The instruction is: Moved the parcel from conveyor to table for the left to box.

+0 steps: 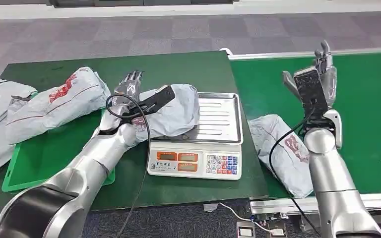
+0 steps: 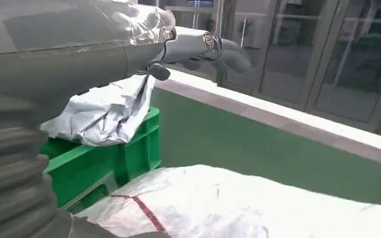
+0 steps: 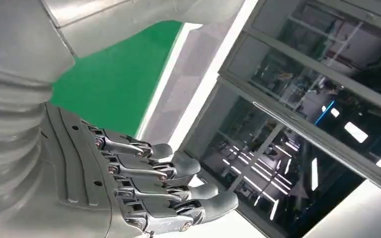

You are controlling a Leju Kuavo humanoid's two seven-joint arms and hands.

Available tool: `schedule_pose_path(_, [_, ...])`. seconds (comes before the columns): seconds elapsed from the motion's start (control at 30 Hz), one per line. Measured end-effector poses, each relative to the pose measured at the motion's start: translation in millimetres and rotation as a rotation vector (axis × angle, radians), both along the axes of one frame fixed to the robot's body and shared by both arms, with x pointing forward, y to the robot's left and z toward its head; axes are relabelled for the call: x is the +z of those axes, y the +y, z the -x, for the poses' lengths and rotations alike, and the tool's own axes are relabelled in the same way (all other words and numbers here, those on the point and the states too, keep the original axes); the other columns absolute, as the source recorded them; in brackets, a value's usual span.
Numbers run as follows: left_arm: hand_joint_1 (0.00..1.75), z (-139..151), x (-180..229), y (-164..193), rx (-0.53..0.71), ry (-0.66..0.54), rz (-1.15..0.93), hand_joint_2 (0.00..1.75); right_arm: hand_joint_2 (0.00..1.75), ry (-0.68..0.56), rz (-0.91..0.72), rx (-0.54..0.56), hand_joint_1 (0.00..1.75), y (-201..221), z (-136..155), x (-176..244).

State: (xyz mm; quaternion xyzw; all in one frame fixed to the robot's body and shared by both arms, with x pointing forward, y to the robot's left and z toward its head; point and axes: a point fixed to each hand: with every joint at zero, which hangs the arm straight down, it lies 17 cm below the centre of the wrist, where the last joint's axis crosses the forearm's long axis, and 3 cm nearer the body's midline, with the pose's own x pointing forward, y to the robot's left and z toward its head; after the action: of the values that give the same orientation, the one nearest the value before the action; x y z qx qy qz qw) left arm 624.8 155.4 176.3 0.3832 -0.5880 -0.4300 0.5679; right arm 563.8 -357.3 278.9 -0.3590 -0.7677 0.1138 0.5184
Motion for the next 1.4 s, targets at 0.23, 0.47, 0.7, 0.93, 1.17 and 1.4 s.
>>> schedule_pose_path(0.23, [0.00, 0.9, -5.9, 1.8, 0.001, 0.016, -0.006, 1.75, 1.75, 0.003, -0.001, -0.001, 0.00, -0.3, -0.4, -1.3])
schedule_pose_path(0.47, [0.00, 1.1, -7.4, 2.6, 0.002, 0.020, -0.008, 1.75, 1.75, 0.005, 0.000, -0.001, 0.00, -0.3, -0.5, -1.7])
schedule_pose_path(0.7, [0.00, 8.7, -36.5, -1.6, -0.042, 0.181, -0.124, 1.75, 1.75, 0.017, -0.002, -0.006, 0.00, -2.8, -1.1, -4.4])
schedule_pose_path(0.93, [0.00, 17.3, -53.8, -5.3, -0.091, 0.313, -0.281, 1.75, 1.75, 0.038, 0.018, -0.008, 0.00, -0.7, 7.9, -11.6])
schedule_pose_path(1.17, [1.75, 70.2, -97.9, -38.4, -0.408, 0.659, -0.372, 1.75, 1.75, 0.025, 0.052, 0.004, 0.00, 4.6, 7.0, -2.6])
schedule_pose_path(1.4, [1.75, 98.6, -93.1, -64.1, -0.588, 0.786, -0.267, 1.75, 1.75, 0.010, 0.053, 0.007, 0.00, 2.6, 1.9, 3.1])
